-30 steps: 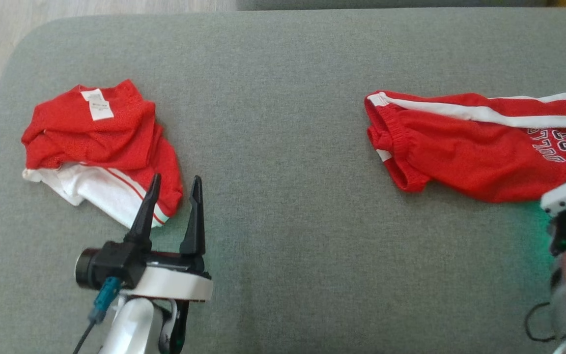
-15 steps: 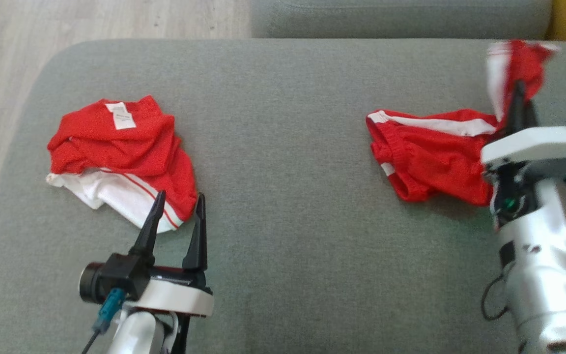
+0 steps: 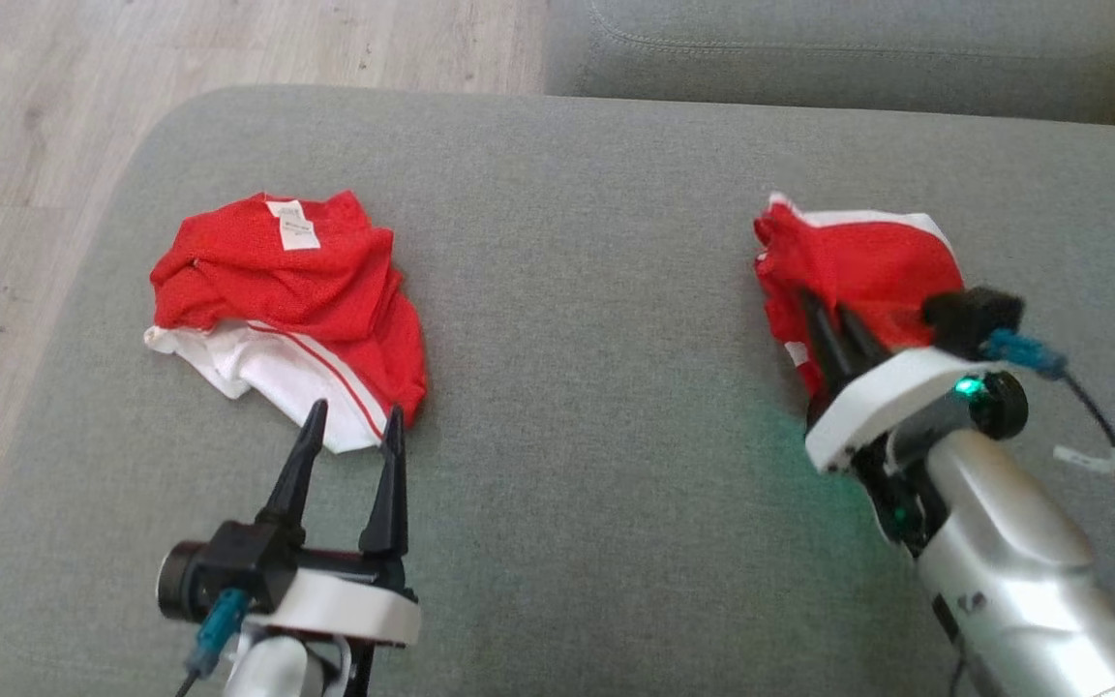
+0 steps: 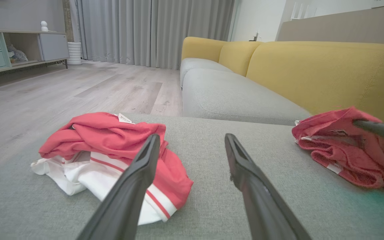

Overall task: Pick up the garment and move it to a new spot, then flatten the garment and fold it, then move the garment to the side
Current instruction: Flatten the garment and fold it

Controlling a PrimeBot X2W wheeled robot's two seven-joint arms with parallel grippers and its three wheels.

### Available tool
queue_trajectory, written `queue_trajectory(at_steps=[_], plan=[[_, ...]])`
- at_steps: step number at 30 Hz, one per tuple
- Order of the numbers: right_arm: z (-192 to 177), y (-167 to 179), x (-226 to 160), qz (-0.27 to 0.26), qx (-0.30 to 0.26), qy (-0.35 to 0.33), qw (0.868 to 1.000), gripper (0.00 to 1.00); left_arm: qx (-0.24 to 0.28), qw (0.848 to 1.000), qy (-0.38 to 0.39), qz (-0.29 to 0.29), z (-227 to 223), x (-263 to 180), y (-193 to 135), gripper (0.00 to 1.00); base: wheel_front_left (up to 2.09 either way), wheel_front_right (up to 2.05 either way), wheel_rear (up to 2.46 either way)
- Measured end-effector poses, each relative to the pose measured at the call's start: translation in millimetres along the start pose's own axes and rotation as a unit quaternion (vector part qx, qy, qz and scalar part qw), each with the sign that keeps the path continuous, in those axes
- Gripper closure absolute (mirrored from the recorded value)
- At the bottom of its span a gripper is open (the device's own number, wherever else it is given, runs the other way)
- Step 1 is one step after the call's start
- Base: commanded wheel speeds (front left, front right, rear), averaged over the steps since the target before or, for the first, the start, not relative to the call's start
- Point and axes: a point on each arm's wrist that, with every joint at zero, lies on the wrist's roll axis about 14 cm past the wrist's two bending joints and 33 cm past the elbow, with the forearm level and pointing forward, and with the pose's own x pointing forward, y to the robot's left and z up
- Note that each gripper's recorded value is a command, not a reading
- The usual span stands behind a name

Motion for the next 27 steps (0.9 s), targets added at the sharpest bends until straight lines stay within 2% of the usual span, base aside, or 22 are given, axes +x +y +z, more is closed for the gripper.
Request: queue_trajectory(at_steps=[2,3,6,7,8,10,14,17,20,24,27], plan=[[-15,0,-4,0.011,-0.045,0.030,0.998,1.00,-0.001,1.000,0.003,0.002,-2,-3,1,0.00,0.00,0.00,0.00],[-29,-1,-9,0.021,-0.090,0.054,0.994,1.00,-0.001,1.000,0.006,0.003,-4,-5,1,0.00,0.00,0.00,0.00],[-50,0,-17,0.038,-0.138,0.088,0.986,1.00,-0.002,1.000,0.007,0.000,-5,-4,-1,0.00,0.00,0.00,0.00],[-55,0,-19,0.044,-0.155,0.095,0.982,0.55,-0.002,1.000,0.007,-0.001,-5,-3,-2,0.00,0.00,0.00,0.00],[-60,-1,-22,0.048,-0.172,0.101,0.979,0.00,-0.002,1.000,0.008,-0.003,-5,-2,-3,0.00,0.00,0.00,0.00],[-65,-6,-27,0.047,-0.185,0.107,0.976,0.00,-0.003,1.000,0.009,-0.008,-6,-1,-6,0.00,0.00,0.00,0.00],[-55,-14,-31,0.032,-0.181,0.083,0.979,0.00,-0.008,1.000,0.005,-0.017,-4,1,-12,0.00,0.00,0.00,0.00],[-32,-24,-32,0.006,-0.155,0.042,0.987,0.00,-0.012,1.000,-0.006,-0.027,3,4,-19,0.00,0.00,0.00,0.00],[7,-38,-35,-0.031,-0.114,-0.023,0.993,0.00,-0.013,0.999,-0.015,-0.038,9,8,-26,0.00,0.00,0.00,0.00],[62,-55,-51,-0.069,-0.093,-0.121,0.986,0.00,-0.014,0.998,-0.025,-0.058,15,14,-39,0.00,0.00,0.00,0.00],[57,-72,-77,-0.111,-0.084,-0.140,0.980,0.00,-0.015,0.997,-0.023,-0.070,15,18,-47,0.00,0.00,0.00,0.00]])
